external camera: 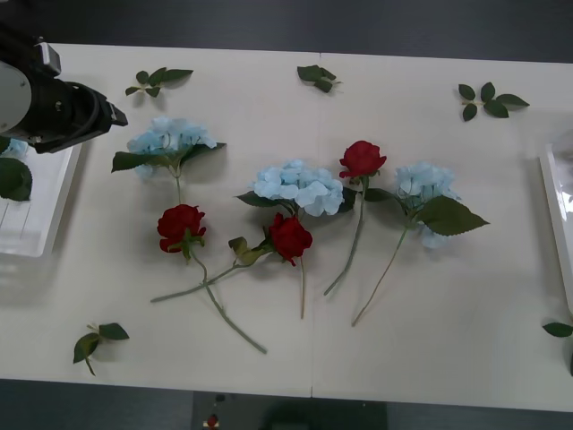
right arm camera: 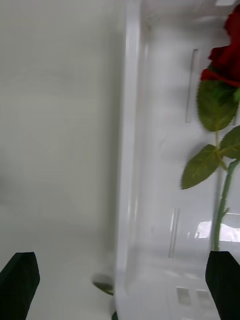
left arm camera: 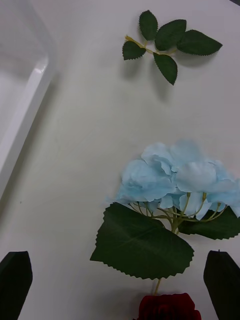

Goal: Put the red flowers into the right box and the blue flowers into the left box

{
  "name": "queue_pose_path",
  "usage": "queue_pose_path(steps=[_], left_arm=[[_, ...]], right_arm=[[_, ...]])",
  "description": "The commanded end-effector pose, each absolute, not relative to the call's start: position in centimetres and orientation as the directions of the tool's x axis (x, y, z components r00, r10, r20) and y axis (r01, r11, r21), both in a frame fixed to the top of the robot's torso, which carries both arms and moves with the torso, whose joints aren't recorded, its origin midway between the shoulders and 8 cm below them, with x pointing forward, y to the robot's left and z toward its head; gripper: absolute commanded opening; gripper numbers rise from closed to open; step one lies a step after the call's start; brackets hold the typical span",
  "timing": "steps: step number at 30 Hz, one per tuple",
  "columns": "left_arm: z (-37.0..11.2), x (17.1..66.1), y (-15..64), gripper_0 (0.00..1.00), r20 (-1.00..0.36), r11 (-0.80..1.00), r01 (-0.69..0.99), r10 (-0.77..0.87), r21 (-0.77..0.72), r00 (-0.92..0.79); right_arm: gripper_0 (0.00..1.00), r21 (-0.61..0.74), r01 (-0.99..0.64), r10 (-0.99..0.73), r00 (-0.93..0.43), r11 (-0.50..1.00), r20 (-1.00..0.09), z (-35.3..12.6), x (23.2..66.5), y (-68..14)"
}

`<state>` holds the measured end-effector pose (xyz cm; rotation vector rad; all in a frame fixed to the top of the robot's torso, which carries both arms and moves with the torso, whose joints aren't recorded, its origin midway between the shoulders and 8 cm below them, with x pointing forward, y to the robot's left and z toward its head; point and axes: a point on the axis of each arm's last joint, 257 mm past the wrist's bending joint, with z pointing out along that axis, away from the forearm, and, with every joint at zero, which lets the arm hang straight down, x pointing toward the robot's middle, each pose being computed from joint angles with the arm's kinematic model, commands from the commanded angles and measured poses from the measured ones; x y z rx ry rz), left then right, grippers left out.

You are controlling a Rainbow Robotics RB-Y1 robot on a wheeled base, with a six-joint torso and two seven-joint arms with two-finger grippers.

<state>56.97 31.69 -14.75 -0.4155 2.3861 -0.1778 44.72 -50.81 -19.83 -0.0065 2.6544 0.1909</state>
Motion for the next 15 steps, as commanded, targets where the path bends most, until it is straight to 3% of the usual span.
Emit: queue_pose_path(steps=[1, 15], left_arm=[[-13.3, 58.1, 29.8, 1.00, -0.658, 0.939, -0.221, -0.342, -0.263, -0.671], [-17.2, 60.1, 26.3, 1.00, -0.697, 0.949, -0.204, -0.314, -0.240, -0.644]], right_arm=[[0.97, 0.165, 0.032, 0.107, -0.878, 0.986, -0.467, -15.7, 44.9, -50.1], [0.97, 0.211, 0.125, 0.208, -0.877, 0.969, -0.434, -15.3, 43.7, -42.0]])
